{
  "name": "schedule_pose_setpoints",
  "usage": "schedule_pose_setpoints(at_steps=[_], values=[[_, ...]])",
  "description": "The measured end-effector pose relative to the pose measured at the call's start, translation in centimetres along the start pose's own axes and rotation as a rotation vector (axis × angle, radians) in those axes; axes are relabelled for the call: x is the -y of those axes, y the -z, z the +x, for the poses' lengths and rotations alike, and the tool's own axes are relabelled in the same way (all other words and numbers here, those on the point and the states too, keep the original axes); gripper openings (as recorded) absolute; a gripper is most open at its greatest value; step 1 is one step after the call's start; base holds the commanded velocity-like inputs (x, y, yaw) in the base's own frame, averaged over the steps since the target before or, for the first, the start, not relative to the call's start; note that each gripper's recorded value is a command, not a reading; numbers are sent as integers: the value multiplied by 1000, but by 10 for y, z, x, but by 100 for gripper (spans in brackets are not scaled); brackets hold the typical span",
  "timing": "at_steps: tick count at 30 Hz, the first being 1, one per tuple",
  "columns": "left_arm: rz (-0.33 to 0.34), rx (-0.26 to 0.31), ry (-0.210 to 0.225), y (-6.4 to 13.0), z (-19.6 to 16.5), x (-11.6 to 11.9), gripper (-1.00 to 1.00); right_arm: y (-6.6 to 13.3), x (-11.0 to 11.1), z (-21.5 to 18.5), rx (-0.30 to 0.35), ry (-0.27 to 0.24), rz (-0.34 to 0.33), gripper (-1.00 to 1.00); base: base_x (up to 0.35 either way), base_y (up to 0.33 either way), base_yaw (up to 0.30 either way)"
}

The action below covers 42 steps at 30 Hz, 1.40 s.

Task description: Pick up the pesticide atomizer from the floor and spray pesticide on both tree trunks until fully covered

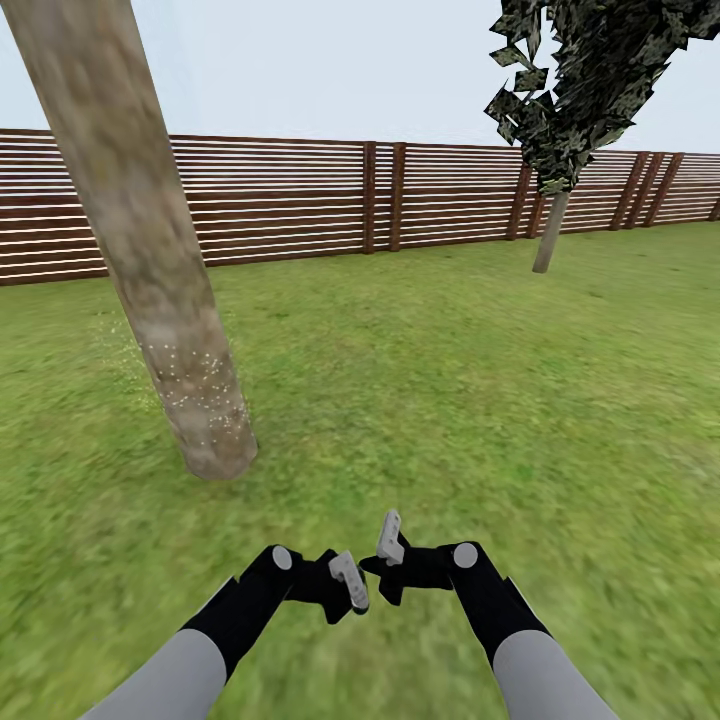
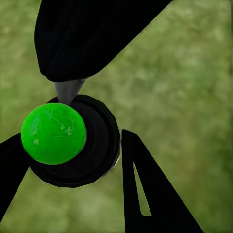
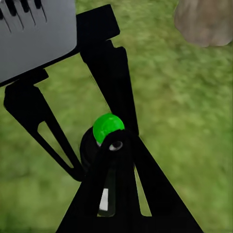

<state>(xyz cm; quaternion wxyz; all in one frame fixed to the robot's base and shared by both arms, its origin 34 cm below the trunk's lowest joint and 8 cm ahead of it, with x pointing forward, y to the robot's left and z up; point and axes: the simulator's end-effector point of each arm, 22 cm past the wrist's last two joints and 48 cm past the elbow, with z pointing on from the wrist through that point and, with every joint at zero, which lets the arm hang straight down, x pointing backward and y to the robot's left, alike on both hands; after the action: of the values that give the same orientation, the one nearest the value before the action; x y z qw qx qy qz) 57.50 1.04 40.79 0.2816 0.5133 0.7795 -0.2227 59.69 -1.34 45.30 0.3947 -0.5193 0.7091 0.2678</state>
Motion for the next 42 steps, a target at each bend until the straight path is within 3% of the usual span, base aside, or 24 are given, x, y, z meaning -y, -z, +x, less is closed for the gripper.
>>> schedule_pose_setpoints(at_steps=[10, 15, 22, 28, 29, 32, 34, 35, 37, 38, 39, 40, 41, 42], values=[[-1, 5, -5, 0, -2, 0, -100, 0, 0, 0, 0, 0, 0, -100, 0, 0, 0], [-3, -20, 0, 2, 12, -2, -100, 0, 0, 0, 0, 1, 1, -100, 0, 0, 0], [-122, -169, 26, 55, 112, -63, -100, 0, 0, 0, 0, 0, -1, -100, 0, 0, 0], [-125, -438, 158, 122, 272, -66, -100, -1, -2, 3, -2, -9, -2, -100, 0, 0, 0], [-142, -473, 177, 133, 293, -67, -100, -1, -3, 4, -3, -10, -3, 100, 0, 0, 0], [-213, -526, 221, 148, 331, -69, -100, -1, -4, 5, -3, -15, -2, 100, 0, 0, 0], [-273, -491, 242, 148, 330, -79, -100, 1, 2, 7, 1, -29, 24, 100, 0, 0, 0], [-344, -430, 329, 147, 325, -89, -100, 13, 32, 20, 12, -99, 156, 100, 0, 0, 0], [-483, -304, 497, 148, 322, -105, -100, 47, 79, 87, -23, -301, 442, 100, 0, 0, 0], [-533, -264, 536, 150, 322, -112, -100, 57, 84, 111, -48, -355, 511, 100, 0, 0, 0], [-623, -210, 610, 156, 329, -119, -100, 74, 86, 153, -107, -426, 623, 100, 0, 0, 0], [-729, -171, 710, 164, 344, -119, -100, 95, 80, 199, -186, -485, 762, 100, 0, 0, 0], [-828, -160, 819, 171, 366, -108, -100, 118, 65, 237, -242, -507, 906, 100, 0, 0, 0], [-874, -163, 883, 175, 384, -93, -100, 131, 52, 251, -244, -499, 988, 100, 0, 0, 0]])
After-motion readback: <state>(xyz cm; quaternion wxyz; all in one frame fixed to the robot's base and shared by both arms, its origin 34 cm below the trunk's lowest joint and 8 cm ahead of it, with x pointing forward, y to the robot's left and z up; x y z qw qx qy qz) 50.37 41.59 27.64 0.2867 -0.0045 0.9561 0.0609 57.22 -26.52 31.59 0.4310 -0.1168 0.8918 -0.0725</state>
